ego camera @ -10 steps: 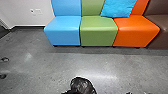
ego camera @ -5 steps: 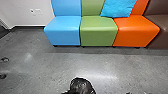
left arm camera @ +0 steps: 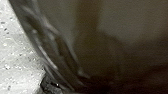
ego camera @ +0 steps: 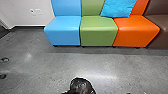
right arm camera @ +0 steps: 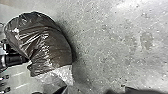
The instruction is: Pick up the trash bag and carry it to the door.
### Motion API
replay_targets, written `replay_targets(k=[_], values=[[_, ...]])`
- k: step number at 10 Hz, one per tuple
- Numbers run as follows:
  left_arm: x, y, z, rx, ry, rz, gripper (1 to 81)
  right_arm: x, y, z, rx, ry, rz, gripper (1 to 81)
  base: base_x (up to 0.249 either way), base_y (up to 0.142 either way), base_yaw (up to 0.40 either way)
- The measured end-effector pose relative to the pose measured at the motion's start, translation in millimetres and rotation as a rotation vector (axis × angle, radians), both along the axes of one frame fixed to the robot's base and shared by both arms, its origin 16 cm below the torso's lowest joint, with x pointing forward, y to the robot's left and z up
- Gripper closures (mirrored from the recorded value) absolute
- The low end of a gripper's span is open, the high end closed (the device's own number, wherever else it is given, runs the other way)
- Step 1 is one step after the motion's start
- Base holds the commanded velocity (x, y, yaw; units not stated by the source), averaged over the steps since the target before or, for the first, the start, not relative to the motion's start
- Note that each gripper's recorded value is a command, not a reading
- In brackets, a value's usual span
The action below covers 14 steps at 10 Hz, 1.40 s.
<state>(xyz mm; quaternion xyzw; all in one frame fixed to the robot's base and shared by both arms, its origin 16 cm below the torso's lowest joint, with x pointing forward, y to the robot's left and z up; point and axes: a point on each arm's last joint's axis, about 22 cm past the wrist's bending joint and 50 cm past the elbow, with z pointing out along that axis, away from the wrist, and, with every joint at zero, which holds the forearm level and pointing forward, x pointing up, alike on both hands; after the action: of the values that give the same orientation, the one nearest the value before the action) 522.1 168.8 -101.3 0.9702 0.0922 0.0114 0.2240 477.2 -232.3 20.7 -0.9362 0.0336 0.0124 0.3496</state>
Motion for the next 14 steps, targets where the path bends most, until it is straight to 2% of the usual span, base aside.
replay_targets(k=[2, 4, 5, 9, 11, 14], values=[[-5.9, 4.2, 6.8, 0.005, 0.020, 0.000, 81.1, -3.8, 0.8, 7.2, 0.000, 0.018, -0.001, 1.0, 0.000, 0.000, 0.000], [-24.1, 12.9, 18.7, 0.010, 0.086, -0.016, 81.1, -9.9, -0.5, 20.0, -0.002, 0.047, -0.002, 1.0, 0.000, 0.000, 0.000], [-25.9, 15.6, 29.7, 0.010, 0.093, -0.021, 81.1, -10.6, -0.8, 29.9, -0.003, 0.047, -0.003, 1.0, 0.000, 0.000, 0.000], [6.0, 15.8, 119.4, -0.036, 0.013, -0.044, 81.1, 7.3, -7.3, 100.8, -0.015, -0.020, -0.004, 1.0, 0.000, 0.000, 0.000], [8.6, 27.9, 157.4, -0.027, -0.010, -0.041, 81.1, 13.5, -8.3, 138.6, -0.017, -0.053, -0.004, 1.0, 0.000, 0.000, 0.000], [22.1, 29.8, 217.0, -0.027, -0.057, -0.047, 81.1, 22.3, -21.4, 189.7, -0.043, -0.104, -0.013, 1.0, 0.000, 0.000, 0.000]])
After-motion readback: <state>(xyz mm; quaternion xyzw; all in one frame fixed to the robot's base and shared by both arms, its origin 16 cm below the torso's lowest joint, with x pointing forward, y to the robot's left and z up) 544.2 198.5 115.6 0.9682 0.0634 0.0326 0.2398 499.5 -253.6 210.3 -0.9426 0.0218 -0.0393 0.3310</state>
